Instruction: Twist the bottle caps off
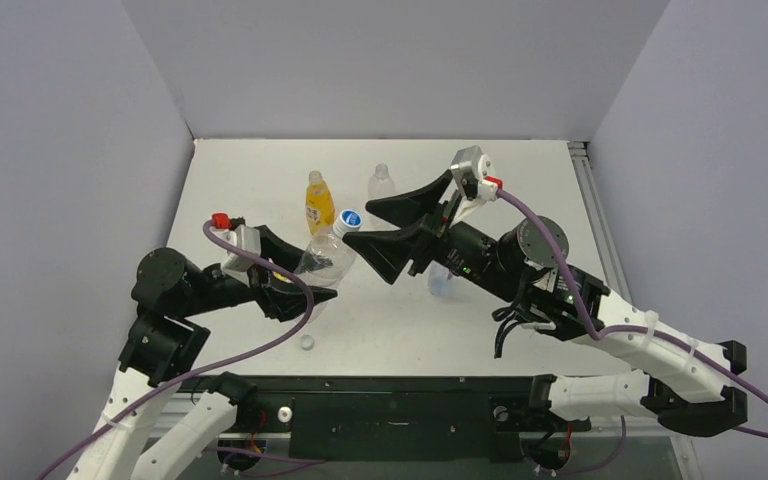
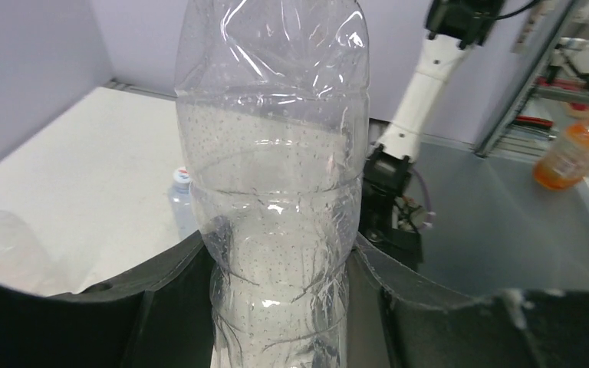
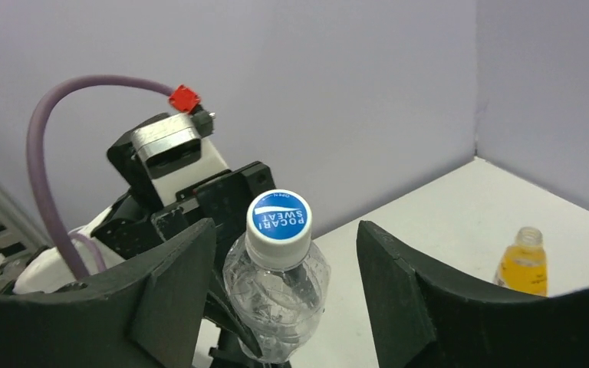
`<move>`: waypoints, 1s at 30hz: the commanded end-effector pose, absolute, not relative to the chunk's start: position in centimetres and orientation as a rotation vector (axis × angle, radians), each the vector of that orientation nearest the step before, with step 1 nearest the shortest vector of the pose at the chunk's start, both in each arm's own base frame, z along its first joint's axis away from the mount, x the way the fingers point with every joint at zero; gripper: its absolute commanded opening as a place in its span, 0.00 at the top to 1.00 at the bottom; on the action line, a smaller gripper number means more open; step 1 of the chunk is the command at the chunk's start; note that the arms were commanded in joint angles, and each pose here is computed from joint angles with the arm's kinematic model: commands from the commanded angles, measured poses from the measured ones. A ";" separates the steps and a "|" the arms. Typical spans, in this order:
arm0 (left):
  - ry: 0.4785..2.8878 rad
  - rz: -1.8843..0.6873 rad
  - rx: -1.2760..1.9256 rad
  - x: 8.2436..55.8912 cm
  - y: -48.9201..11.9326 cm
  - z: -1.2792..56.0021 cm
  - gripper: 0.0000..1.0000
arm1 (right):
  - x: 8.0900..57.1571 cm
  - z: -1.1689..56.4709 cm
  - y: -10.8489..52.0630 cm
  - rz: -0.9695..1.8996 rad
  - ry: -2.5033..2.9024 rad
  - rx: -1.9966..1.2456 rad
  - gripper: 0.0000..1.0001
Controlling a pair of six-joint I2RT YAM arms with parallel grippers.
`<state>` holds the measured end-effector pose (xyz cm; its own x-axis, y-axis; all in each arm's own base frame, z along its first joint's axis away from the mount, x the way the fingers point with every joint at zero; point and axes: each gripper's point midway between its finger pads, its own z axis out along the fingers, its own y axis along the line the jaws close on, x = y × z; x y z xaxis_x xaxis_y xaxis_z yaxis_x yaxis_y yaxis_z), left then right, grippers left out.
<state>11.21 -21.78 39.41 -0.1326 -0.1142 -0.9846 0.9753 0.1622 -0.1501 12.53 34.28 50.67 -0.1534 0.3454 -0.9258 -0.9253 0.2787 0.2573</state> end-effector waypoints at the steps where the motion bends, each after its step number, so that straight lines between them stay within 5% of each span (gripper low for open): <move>1: 1.243 -0.912 0.870 14.9 -20.1 40.1 0.84 | 15.6 52.7 32.3 1.091 1.302 -0.388 0.33; 14: 1.216 -0.576 0.759 19.4 -17.2 39.0 0.86 | 18.6 52.5 36.3 0.845 1.471 -0.237 0.33; 23: 1.213 -0.567 0.752 19.4 -17.0 38.8 0.86 | 18.8 52.1 37.9 0.859 1.486 -0.236 0.45; 30: 1.211 -0.577 0.749 19.3 -17.1 39.0 0.86 | 18.9 51.7 38.3 0.881 1.489 -0.229 0.64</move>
<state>19.27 -17.43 37.24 0.2030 0.0194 -0.9790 0.7692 0.6155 0.1717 19.03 39.02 49.48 -0.1565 0.2907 -0.9439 -0.6289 0.7076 0.3222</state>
